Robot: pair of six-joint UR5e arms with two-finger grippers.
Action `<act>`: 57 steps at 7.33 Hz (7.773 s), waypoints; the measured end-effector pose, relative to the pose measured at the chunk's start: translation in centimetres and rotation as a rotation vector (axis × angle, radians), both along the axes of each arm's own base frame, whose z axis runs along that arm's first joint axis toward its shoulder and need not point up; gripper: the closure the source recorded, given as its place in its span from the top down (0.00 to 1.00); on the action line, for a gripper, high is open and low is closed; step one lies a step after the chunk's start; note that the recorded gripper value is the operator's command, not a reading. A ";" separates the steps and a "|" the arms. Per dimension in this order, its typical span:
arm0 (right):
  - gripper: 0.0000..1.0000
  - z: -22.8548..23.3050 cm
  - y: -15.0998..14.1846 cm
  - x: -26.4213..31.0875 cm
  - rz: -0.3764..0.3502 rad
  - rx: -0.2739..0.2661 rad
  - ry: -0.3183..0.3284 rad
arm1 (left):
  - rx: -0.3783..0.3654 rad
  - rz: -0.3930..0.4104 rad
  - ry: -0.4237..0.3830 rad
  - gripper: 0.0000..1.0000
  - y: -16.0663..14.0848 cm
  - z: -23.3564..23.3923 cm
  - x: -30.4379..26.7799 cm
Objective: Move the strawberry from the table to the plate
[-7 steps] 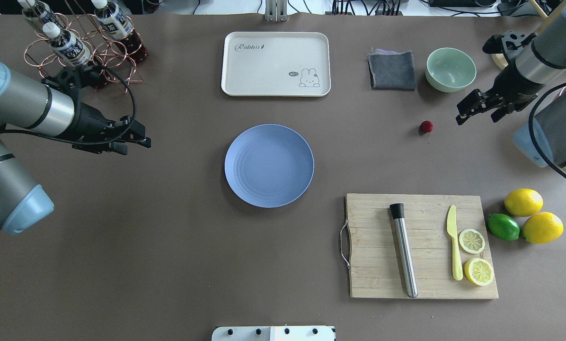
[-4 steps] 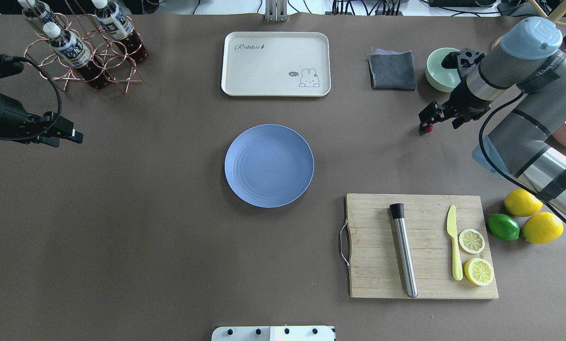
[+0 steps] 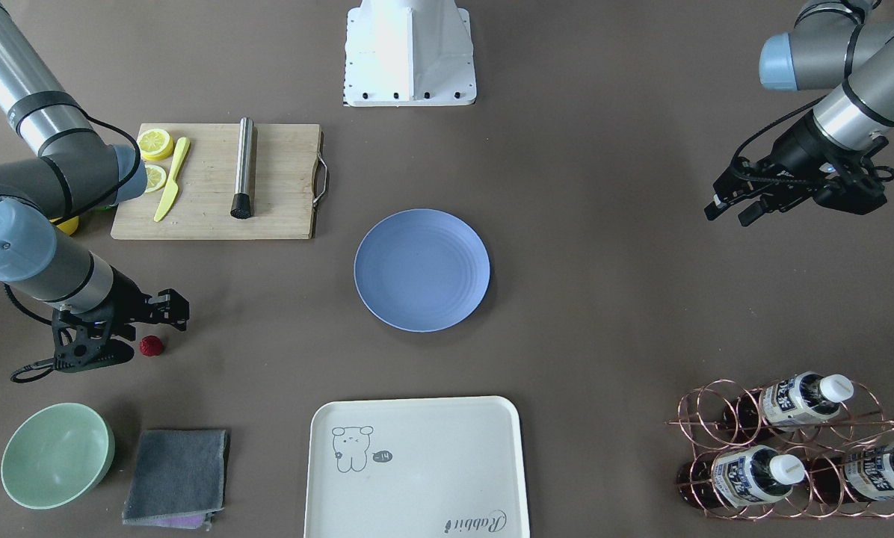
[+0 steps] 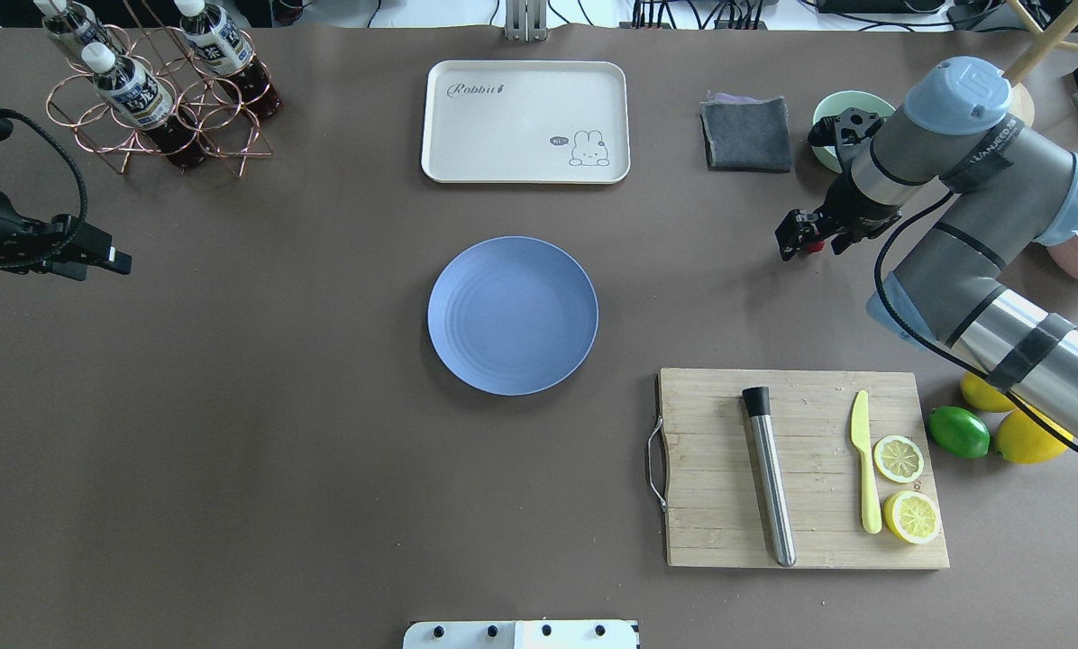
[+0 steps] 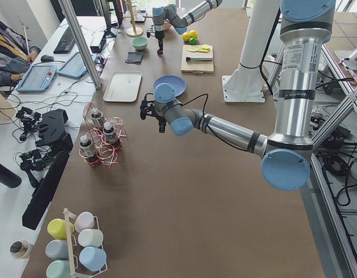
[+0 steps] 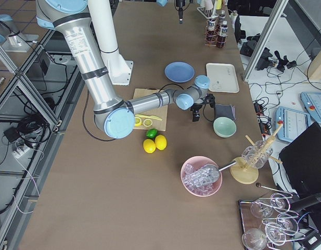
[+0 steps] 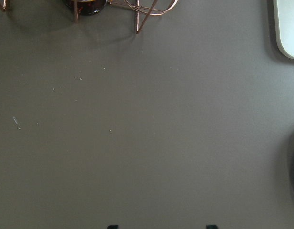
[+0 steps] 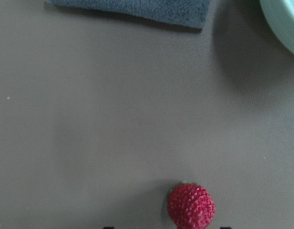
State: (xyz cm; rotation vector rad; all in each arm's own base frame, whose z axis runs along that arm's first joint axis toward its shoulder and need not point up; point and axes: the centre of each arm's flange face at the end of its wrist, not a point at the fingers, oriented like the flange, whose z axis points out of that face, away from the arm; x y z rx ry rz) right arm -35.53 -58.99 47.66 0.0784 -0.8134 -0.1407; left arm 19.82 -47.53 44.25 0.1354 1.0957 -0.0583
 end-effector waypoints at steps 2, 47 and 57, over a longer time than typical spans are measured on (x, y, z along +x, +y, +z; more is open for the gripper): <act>0.54 0.5 -0.8 -0.3 -0.002 0.039 0.037 | -0.003 -0.002 -0.003 0.69 0.0 0.2 0.0; 1.00 9.4 8.8 51.8 0.022 0.051 0.030 | 0.152 0.117 -0.338 0.95 -0.8 3.8 -28.6; 1.00 9.2 10.4 49.5 -0.015 0.059 0.035 | 0.194 0.098 -0.340 0.97 0.4 0.7 -28.8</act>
